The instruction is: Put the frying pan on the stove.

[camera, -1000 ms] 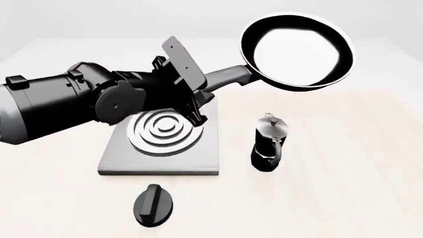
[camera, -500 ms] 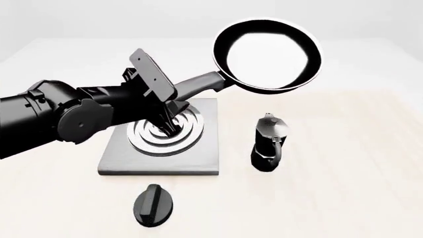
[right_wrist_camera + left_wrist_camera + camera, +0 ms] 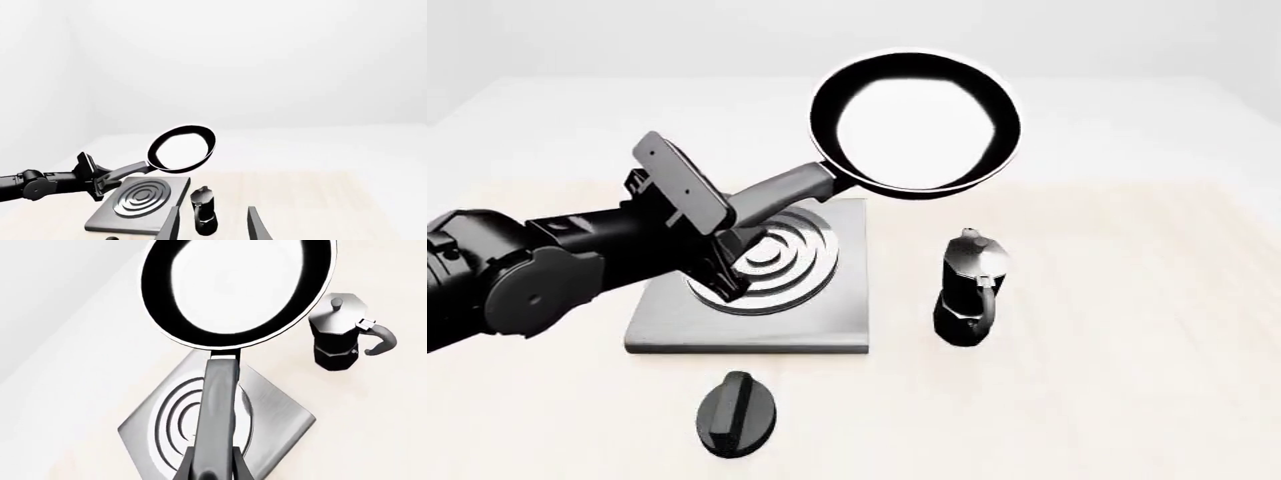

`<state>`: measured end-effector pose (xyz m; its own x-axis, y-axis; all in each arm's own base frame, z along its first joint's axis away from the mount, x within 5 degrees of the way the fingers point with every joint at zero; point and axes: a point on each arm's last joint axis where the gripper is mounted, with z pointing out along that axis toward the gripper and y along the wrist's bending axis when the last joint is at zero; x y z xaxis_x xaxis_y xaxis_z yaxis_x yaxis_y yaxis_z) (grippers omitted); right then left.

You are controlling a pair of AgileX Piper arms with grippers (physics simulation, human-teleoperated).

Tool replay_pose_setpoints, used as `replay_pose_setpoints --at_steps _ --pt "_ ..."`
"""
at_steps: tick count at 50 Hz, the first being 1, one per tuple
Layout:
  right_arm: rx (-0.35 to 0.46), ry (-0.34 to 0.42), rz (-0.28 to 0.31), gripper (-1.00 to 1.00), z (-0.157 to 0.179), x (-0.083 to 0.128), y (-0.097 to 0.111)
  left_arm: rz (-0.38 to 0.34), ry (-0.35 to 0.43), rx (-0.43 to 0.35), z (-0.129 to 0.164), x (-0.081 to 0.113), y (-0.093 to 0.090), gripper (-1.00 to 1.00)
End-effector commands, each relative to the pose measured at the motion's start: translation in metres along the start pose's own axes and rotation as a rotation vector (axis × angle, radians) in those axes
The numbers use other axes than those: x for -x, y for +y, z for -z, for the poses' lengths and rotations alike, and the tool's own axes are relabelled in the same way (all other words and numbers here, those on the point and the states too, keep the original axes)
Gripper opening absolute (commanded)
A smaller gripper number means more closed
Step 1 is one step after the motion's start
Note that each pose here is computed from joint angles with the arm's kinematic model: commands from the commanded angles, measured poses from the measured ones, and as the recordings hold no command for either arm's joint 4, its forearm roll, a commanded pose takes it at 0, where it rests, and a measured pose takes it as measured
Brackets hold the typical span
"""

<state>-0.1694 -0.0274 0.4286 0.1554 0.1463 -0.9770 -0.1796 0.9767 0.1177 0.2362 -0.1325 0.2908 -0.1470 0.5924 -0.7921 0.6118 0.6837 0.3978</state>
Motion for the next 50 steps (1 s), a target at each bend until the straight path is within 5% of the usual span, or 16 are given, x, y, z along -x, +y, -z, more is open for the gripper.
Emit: replay_pose_setpoints --at_steps 1,50 --pt "0.000 0.001 -0.001 1.00 0.000 0.000 0.000 0.117 -0.031 0.039 0.016 -0.006 0.007 -1.00" --pt "0.001 0.001 -0.002 1.00 0.000 0.000 0.000 0.234 0.041 0.138 0.065 -0.081 -0.005 -1.00"
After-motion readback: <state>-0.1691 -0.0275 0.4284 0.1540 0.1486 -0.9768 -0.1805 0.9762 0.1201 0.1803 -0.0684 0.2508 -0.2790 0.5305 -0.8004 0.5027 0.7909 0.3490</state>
